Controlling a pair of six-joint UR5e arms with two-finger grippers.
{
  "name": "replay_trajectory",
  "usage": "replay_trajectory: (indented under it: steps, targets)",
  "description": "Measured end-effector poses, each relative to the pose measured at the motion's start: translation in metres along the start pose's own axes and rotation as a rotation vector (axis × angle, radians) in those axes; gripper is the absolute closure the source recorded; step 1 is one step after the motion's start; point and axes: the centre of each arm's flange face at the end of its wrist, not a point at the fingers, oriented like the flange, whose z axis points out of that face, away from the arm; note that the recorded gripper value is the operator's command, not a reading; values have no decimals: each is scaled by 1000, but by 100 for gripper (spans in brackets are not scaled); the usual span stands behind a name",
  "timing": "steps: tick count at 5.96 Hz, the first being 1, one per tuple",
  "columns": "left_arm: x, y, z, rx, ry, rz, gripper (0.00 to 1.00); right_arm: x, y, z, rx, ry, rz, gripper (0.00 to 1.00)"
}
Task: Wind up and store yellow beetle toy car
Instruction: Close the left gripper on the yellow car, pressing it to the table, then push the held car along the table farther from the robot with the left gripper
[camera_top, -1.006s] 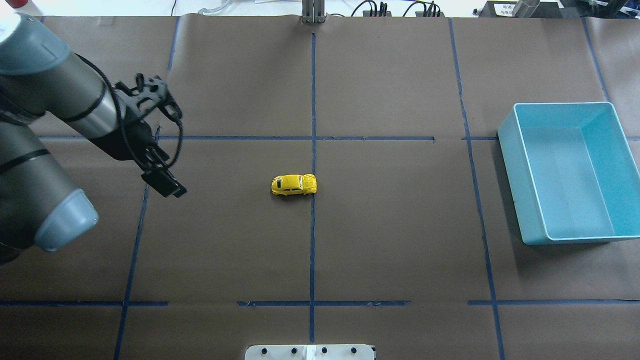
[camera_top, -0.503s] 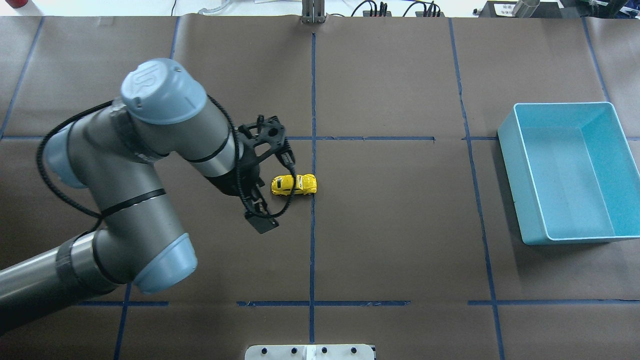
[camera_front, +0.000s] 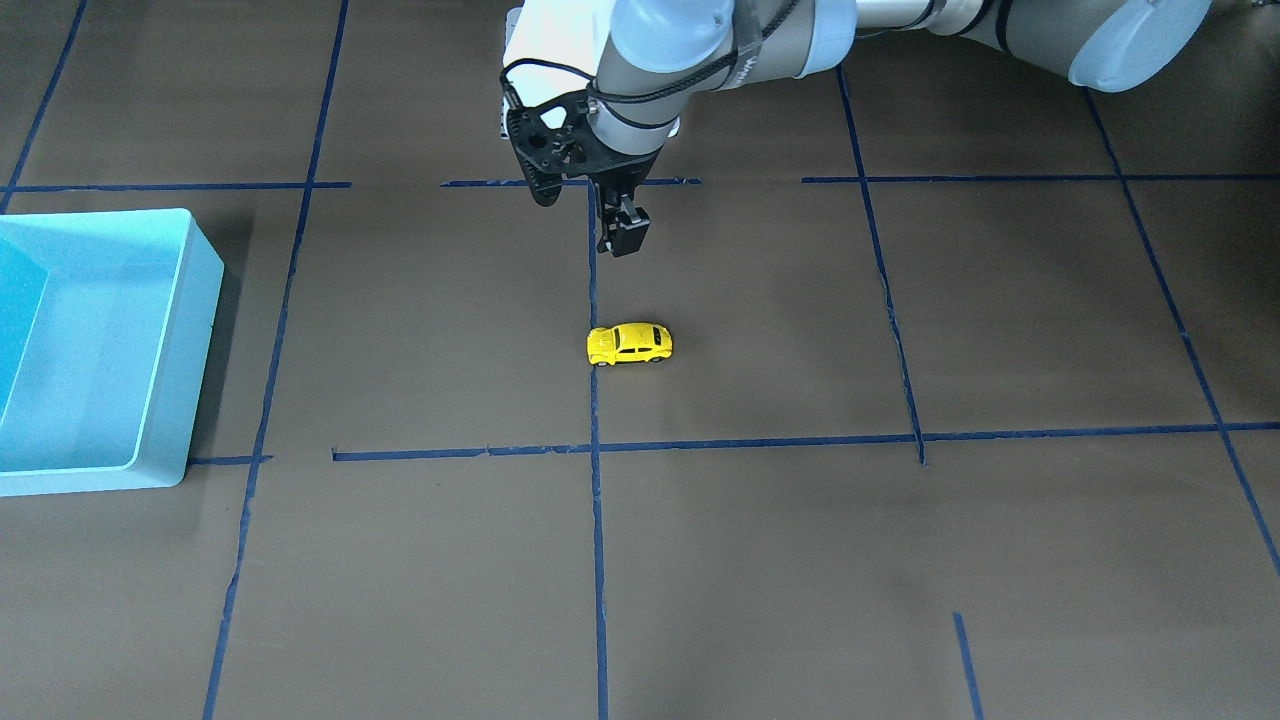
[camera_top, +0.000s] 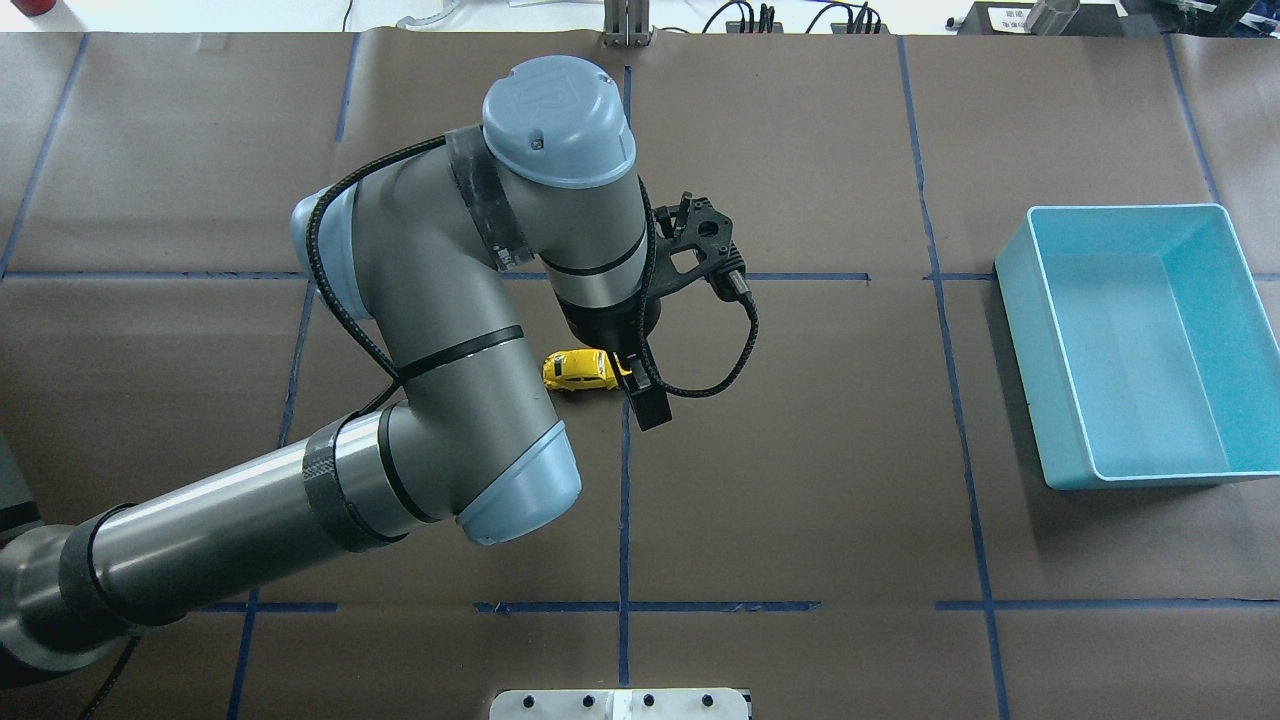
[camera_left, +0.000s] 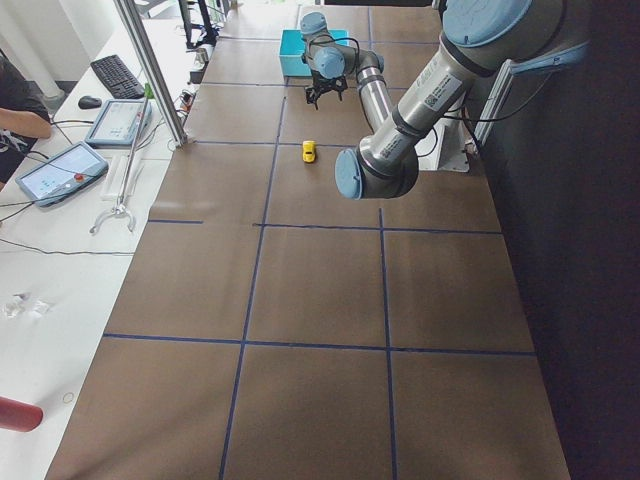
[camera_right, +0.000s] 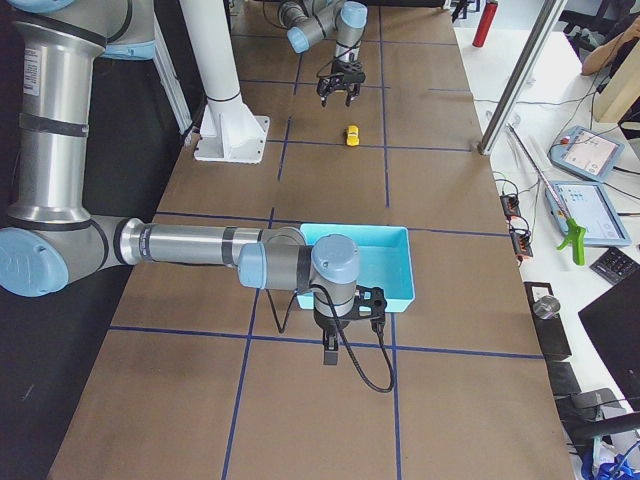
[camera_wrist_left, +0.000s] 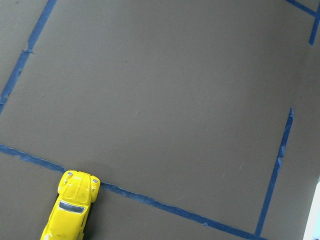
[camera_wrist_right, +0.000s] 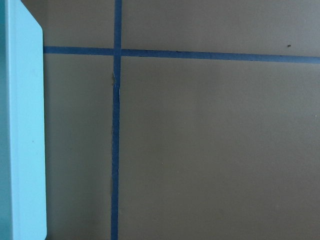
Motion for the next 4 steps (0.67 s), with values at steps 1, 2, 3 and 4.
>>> replay_trajectory:
  steps: [1,2,3,4]
  targets:
    - [-8,-1,4,-73,-50,163,0,0,0,0,1,0,-1,0]
    - [-17,-3,11,-142,-94,287,0,0,0,-1,1,0,-1,0]
    - [-28,-9,25,-194,-116,345,0,0,0,0,1,1,-1,0]
    - [-40,-28,44,-204,-128,344,0,0,0,0,0,0,0,0]
